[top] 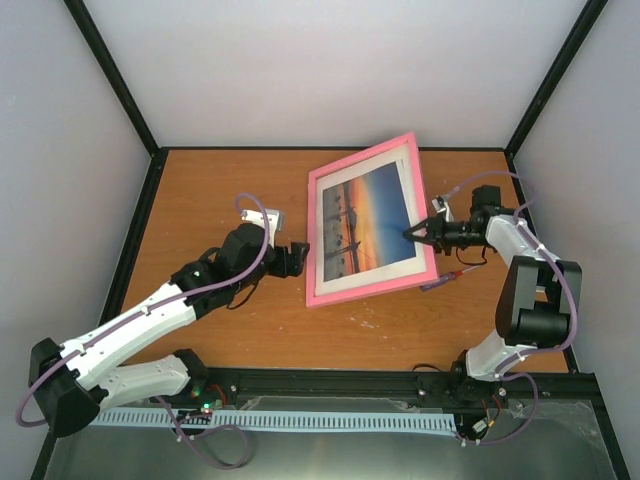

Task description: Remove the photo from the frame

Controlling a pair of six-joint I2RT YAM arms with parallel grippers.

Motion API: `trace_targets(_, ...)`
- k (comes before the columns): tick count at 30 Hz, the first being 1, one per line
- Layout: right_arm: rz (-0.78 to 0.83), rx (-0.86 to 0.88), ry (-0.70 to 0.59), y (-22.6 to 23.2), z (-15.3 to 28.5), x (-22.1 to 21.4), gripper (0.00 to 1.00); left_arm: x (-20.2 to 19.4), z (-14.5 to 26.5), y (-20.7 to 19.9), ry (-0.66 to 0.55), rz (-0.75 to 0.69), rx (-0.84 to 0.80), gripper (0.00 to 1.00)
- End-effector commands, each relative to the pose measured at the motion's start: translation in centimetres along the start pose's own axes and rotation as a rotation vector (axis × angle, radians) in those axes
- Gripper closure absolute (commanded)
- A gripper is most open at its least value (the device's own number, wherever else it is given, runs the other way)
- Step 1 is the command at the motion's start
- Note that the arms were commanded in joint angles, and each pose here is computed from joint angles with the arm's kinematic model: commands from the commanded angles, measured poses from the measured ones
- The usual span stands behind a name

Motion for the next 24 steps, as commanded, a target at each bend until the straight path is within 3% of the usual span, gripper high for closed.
trace_targets(1,0.165,0.085,-0.07,-0.7,-0.9,1.7,0.97,0.5,-0.4,-0.1,-0.029,0.04,-0.028,0.08)
trace_targets(7,0.038,0.068,-0.027,-4.9,-3.0,0.6,0.97,-0.4,-1.1,0.6,-0.017,0.042,-0.002,0.08)
trace_targets(16,-0.009,0.052,0.108,-6.6,-6.3,-0.7,0.97,-1.3,-2.6,1.6,0.008,0.037,0.034,0.08)
trace_targets(24,-0.024,-0.032,0.153,-7.9,-6.5,-2.4,0.97,-3.0,-5.6,6.4,0.11,0.232,0.177,0.08)
Point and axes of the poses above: each gripper's point midway between its finger pads, its own z axis back along the fingers, its own y axis along the line the jaws close on, x = y × z, the point moved 8 cm from there along z, back along the fingers, and after that the axes turned 6 degrees about z, right-handed, at the moved point
